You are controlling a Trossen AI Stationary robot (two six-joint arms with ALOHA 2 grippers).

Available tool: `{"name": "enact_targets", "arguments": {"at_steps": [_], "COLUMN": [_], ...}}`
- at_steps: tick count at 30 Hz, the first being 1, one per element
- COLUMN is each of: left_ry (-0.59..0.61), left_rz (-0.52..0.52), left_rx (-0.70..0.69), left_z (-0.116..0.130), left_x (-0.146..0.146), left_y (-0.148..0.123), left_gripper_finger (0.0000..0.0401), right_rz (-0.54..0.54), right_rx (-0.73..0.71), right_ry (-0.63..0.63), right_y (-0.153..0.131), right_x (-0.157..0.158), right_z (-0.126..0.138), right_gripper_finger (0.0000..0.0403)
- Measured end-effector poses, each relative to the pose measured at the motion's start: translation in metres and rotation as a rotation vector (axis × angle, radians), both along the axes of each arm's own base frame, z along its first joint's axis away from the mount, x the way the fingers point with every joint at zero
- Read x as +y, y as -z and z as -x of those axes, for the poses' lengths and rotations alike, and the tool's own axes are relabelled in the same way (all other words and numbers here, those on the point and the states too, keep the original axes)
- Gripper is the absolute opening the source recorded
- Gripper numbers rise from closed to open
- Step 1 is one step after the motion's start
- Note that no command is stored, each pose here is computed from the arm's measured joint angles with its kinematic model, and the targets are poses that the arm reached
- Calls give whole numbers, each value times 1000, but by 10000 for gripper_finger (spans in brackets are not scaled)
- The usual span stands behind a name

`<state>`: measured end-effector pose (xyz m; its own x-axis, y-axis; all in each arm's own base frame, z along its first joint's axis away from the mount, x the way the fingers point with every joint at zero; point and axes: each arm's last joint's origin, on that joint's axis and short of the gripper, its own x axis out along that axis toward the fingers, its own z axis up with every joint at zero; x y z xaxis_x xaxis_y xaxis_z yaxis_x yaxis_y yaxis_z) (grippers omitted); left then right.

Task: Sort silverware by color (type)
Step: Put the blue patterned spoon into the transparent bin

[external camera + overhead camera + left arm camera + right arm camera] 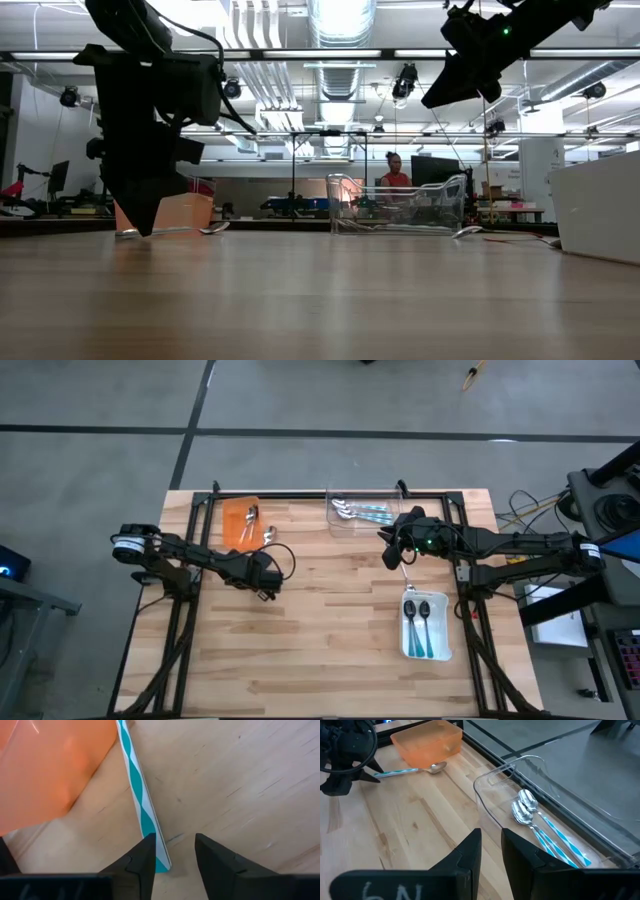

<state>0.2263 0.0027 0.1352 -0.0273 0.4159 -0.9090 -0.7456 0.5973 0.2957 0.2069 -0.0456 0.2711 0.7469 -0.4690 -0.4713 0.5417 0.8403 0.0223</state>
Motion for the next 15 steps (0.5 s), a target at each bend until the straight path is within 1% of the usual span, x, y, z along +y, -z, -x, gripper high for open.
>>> {"name": "enact_targets", "arguments": {"at_steps": [8,15], "left_ry": [-2,-2], "left_rz": [36,56], "left_rx": [-25,-40], "left_z": [-3,-4], "left_x": [-1,-2], "left_y": [0,0], "left_gripper_finger": [78,75], "right_rz": [6,6], "right_rx": [4,4], "right_ry": [-3,-4], "right_y": [0,0], "right_x": [0,0], "right_z": [0,0], "right_gripper_finger": [66,66]}}
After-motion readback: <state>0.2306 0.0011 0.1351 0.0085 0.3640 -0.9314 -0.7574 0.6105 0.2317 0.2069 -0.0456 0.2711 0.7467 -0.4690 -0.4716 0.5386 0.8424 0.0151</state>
